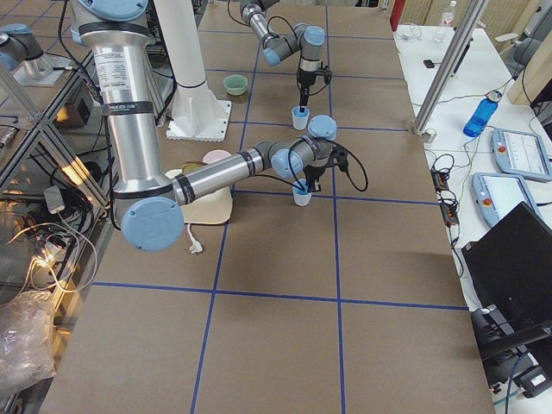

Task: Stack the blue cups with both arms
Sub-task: 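Set the cup at center with the left gripper while the right lifts its cup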

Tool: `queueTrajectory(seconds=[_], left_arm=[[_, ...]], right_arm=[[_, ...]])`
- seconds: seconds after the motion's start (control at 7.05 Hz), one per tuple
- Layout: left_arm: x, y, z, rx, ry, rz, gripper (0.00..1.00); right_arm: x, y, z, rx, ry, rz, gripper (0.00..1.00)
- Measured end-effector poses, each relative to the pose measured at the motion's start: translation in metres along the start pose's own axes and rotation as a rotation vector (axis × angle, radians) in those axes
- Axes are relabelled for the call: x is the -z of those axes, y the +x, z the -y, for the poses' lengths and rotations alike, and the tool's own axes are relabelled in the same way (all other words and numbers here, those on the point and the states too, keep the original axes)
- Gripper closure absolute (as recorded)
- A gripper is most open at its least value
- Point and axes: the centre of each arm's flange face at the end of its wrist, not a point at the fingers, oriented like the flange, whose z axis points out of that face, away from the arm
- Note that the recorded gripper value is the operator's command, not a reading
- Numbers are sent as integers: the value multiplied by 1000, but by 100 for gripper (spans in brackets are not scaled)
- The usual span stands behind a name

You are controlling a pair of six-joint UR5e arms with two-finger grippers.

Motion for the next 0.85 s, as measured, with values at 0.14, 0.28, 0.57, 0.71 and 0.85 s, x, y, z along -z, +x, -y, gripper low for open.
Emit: queueTrajectory(seconds=[0.14, 0.28, 0.57, 0.71, 0.85], left_arm=[[1, 0, 0, 0, 1, -1, 32], [1, 0, 0, 0, 1, -1, 32], [1, -1, 0, 0, 1, -1, 32], [1, -1, 0, -1, 1, -1, 33], [1, -2, 0, -1, 1, -1, 33]], right_arm=[[-4, 5, -1, 9, -8, -9, 24], [-8, 7, -2, 13, -14, -15, 24], [-18, 8, -3, 18, -25, -28, 25], [-24, 8, -3, 21, -29, -34, 30], [-28, 7, -4, 22, -32, -39, 42]])
